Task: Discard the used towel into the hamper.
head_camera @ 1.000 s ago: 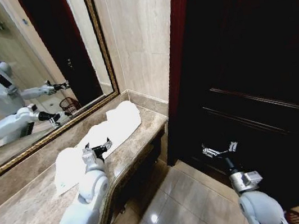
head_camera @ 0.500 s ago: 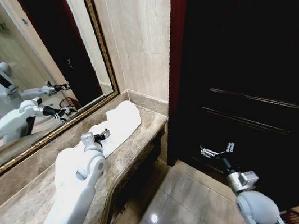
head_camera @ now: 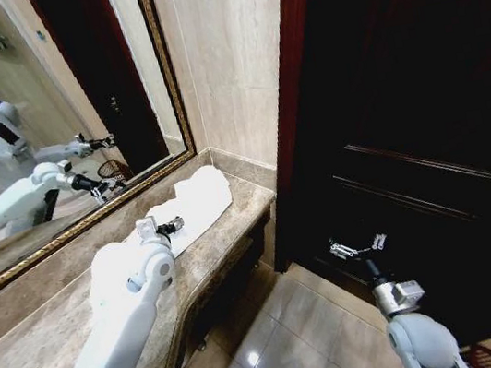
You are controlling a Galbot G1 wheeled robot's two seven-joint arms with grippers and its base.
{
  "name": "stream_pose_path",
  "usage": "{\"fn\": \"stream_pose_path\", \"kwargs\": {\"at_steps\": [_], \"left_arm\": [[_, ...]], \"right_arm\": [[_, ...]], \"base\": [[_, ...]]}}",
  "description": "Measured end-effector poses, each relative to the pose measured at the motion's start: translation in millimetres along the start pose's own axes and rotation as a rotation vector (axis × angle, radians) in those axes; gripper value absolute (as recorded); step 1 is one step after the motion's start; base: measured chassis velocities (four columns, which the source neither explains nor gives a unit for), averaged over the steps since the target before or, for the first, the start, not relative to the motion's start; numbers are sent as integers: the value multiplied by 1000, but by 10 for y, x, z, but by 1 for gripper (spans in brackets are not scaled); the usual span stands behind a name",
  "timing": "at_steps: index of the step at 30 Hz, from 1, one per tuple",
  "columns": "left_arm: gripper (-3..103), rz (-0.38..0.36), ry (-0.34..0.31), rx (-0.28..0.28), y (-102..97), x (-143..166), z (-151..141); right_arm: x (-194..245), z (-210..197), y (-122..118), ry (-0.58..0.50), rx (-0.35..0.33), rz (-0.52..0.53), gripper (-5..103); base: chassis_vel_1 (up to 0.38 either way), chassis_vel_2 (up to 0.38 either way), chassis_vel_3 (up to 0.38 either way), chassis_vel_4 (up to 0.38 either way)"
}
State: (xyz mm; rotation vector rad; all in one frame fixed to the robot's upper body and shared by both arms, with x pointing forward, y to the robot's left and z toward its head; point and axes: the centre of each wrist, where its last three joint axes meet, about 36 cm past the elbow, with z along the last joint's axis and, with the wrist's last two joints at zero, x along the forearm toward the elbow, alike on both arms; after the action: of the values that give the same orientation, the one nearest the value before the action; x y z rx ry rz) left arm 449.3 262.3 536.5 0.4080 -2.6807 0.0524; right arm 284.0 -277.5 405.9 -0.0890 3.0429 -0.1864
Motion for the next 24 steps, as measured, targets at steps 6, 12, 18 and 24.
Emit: {"fn": "stream_pose_path", "kwargs": {"at_steps": [6,12,18,24], "left_arm": [[61,-38,22,29,-26,-67,-53],[39,-53,19,41,-6,-124,-80],[17,-50,20,48,-3,-125,-58],[1,-48,20,50,0,-130,-54]], "right_arm": [[14,-8,-4,-2,1,2,100],[21,8,-5,-3,1,5,100],[14,10,4,-6,-2,5,100],[17,11,1,-6,-1,5,100]], "base": [[0,0,0,0],[0,0,0,0],[0,0,0,0],[0,0,0,0]]}}
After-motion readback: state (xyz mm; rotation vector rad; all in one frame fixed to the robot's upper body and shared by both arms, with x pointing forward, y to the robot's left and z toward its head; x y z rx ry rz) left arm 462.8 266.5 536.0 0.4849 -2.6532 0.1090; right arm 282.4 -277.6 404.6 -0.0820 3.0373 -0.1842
